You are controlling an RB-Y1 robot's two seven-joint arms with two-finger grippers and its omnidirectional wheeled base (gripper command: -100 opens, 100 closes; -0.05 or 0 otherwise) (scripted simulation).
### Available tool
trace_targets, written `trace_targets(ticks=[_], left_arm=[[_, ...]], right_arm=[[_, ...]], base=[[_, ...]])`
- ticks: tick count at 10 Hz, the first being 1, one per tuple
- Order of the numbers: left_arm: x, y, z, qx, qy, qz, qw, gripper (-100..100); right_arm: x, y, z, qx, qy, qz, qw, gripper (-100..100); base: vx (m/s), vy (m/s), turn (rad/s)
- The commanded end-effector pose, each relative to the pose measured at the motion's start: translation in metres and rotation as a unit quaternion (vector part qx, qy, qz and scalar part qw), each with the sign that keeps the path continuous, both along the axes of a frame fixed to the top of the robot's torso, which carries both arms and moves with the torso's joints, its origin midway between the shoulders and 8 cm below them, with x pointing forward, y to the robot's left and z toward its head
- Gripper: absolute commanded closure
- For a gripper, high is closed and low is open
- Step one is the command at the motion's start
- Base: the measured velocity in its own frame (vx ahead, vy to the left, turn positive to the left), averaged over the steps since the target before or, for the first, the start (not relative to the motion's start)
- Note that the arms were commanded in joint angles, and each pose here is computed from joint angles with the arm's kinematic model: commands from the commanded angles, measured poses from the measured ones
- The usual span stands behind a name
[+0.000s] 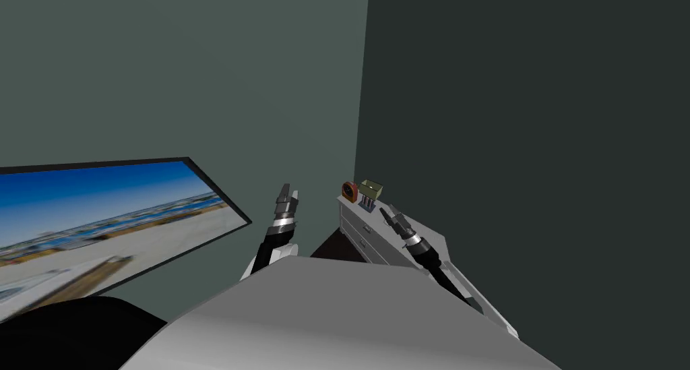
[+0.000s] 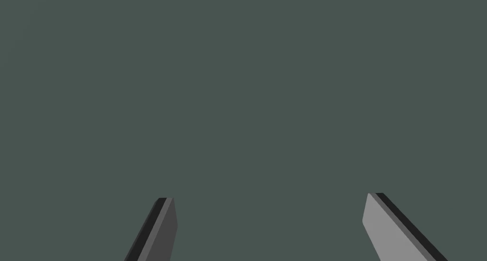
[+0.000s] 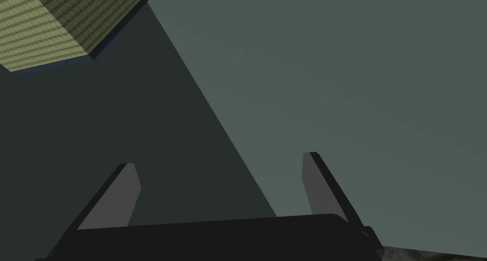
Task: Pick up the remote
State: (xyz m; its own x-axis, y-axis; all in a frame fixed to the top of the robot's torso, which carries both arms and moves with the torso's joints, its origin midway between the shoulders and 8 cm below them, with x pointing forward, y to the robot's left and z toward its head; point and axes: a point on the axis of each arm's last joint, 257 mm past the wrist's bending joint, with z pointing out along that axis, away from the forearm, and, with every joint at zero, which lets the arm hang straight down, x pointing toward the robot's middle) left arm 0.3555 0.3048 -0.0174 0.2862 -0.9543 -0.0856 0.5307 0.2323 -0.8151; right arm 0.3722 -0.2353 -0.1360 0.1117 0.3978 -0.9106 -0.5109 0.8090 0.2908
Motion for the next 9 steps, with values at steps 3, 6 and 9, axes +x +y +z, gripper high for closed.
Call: trace_targets(ticks=[3,6,9], left_arm=[[0.0,0.0,0.0,0.0,0.0,0.0,1.0,0],[0.0,0.0,0.0,0.0,0.0,0.0,1.0,0],[0.0,0.0,0.0,0.0,0.0,0.0,1.0,0]], right_arm=[[-0.002,-0.002,-0.039,-0.1,0.012,0.015,0.9948,-100],[-0.007,-0.011,-0.081,-0.21,0.022,0.039,0.9767,-100],[-0.012,-0.024,-0.11,-0.277,0.035,0.056,0.9586,-100]], base=[[-0.005,-0.006,0.16],[-0.002,-0.005,0.205],[0.002,-0.008,0.167]])
